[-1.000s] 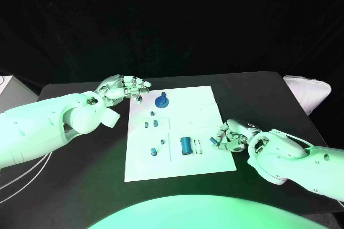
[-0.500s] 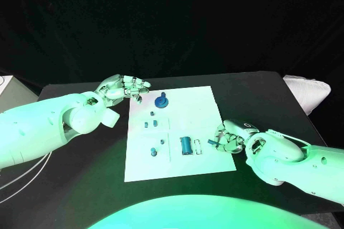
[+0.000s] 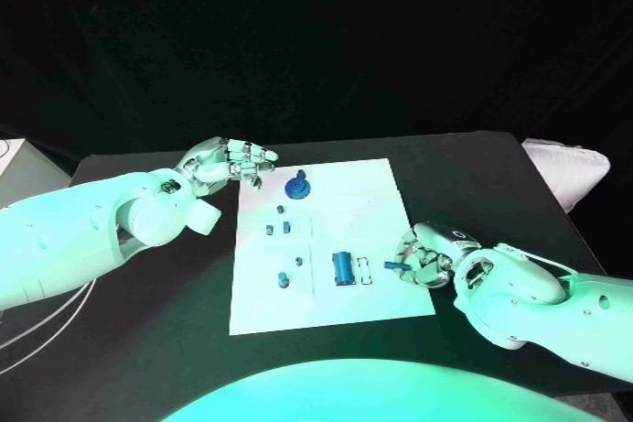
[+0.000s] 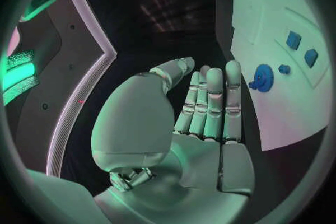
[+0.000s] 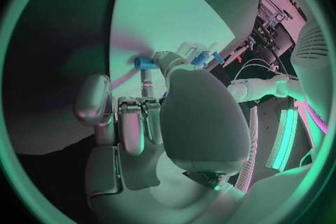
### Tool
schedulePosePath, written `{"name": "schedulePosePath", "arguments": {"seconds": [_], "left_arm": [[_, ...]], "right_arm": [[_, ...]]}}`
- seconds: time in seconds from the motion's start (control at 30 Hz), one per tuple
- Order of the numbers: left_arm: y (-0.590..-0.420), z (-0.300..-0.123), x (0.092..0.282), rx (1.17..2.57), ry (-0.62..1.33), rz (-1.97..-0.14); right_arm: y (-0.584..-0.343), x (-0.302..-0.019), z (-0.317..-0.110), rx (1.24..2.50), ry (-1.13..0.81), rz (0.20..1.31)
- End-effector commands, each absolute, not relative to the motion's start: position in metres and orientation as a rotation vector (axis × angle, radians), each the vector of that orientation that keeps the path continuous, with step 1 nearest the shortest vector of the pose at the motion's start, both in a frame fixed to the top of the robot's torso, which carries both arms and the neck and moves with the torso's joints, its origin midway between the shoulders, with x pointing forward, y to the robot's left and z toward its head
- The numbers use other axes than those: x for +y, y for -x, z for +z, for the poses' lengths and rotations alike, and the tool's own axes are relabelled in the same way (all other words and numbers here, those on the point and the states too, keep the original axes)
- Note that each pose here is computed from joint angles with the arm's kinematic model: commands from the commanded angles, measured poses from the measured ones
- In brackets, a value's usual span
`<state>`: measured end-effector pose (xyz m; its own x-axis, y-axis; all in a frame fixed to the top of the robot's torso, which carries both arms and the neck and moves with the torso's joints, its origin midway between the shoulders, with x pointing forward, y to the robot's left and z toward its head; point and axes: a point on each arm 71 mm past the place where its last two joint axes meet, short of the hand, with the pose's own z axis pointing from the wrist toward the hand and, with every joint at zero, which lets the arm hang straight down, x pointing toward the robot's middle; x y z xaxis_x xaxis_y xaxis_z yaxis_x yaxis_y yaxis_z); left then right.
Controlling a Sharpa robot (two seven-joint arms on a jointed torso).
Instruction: Assemble the parts on the task board
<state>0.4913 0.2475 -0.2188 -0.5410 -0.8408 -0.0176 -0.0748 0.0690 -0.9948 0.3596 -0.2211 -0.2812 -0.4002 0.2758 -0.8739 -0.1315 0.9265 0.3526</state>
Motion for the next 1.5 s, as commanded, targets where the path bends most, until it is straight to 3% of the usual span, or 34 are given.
{"name": "schedulePosePath", "arguments": {"seconds": [0.03,0.43,1.5], "left_arm": [[-0.491,-0.218,0.245,1.714,0.916,-1.555],[-0.491,-0.218,0.245,1.715,0.916,-1.556],[-0.49,-0.218,0.245,1.723,0.917,-1.557]], "right_arm": [[-0.357,-0.219,-0.28,1.957,-0.159,0.457],[-0.355,-0.205,-0.267,1.961,-0.24,0.538],[-0.36,-0.18,-0.286,2.062,-0.31,0.543]]}}
